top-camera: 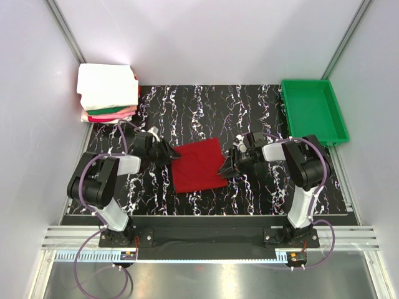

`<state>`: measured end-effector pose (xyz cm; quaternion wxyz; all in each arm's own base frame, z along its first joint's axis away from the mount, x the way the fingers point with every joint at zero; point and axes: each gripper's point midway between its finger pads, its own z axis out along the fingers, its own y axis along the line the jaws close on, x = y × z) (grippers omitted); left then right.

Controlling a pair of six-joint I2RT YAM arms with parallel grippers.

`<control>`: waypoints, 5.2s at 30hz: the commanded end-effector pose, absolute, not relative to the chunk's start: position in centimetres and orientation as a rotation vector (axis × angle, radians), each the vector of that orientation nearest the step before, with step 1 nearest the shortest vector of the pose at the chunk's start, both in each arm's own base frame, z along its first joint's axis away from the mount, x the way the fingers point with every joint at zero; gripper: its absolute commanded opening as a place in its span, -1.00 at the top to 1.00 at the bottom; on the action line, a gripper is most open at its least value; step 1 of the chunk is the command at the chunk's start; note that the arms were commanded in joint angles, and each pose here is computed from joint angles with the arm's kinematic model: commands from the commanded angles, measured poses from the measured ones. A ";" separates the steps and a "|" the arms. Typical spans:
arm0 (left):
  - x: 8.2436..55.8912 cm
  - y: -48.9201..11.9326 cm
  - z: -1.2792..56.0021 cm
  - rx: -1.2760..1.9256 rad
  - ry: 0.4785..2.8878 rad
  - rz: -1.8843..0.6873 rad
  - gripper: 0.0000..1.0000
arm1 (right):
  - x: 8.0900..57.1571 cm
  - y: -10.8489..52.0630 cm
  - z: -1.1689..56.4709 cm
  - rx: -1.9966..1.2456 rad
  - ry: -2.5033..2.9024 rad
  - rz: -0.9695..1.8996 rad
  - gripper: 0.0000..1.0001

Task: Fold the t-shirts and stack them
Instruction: Neatly place the folded tshirt to the corner

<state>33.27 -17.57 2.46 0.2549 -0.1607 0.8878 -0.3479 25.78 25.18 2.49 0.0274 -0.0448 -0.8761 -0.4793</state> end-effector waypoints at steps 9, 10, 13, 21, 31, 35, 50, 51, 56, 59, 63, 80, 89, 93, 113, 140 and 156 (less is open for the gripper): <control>30.6 -19.2 2.0 -0.298 2.590 -0.936 1.00 | 26.5 24.6 0.4 -0.139 -2.798 -1.388 0.12; 31.3 -18.7 3.7 -0.279 2.560 -0.888 1.00 | 26.6 24.6 0.7 -0.139 -2.800 -1.394 0.12; 32.9 -17.6 8.5 -0.185 2.519 -0.847 1.00 | 26.9 24.7 2.1 -0.126 -2.820 -1.424 0.12; 35.4 -14.0 13.1 -0.037 2.583 -0.702 1.00 | 25.9 24.5 7.6 -0.060 -2.852 -1.518 0.11; 40.2 -10.5 18.5 -0.060 2.477 -0.714 1.00 | 21.9 23.0 12.6 -0.013 -2.906 -1.572 0.08; 42.4 -9.9 22.0 -0.018 2.431 -0.739 1.00 | 20.5 22.3 13.3 -0.001 -2.928 -1.573 0.08; 50.4 -4.7 32.9 0.000 2.134 -0.849 1.00 | 19.4 21.7 13.0 0.032 -2.938 -1.512 0.08; 50.4 -4.4 33.3 0.002 2.118 -0.862 1.00 | 19.4 21.7 12.9 0.030 -2.936 -1.506 0.08; 51.8 -2.2 35.7 0.019 2.017 -0.837 1.00 | 19.6 21.7 12.4 0.026 -2.931 -1.481 0.08; 52.3 -0.8 37.8 0.023 1.932 -0.831 1.00 | 19.5 21.6 12.1 0.032 -2.934 -1.451 0.09; 52.6 0.9 40.6 0.047 1.829 -0.834 1.00 | 19.7 21.4 11.6 0.028 -2.941 -1.414 0.08; 56.1 7.3 39.7 -0.029 1.719 -0.915 1.00 | 21.3 22.0 9.3 -0.019 -2.891 -1.364 0.10; 58.5 11.2 39.5 -0.049 1.615 -0.864 1.00 | 21.8 22.3 8.0 -0.040 -2.869 -1.337 0.11; 59.9 13.7 38.2 -0.107 1.598 -0.796 1.00 | 22.2 22.6 7.3 -0.059 -2.855 -1.352 0.11; 65.8 25.7 29.7 -0.472 1.569 -0.209 -0.35 | 24.4 24.0 3.4 -0.108 -2.766 -1.352 0.14; 52.3 20.6 26.2 -0.805 1.778 -0.454 -0.66 | 22.3 23.8 7.5 -0.072 -2.821 -1.505 0.15; 54.5 18.0 20.1 -0.827 1.921 -0.519 -0.45 | 21.5 23.6 6.4 -0.092 -2.810 -1.510 0.15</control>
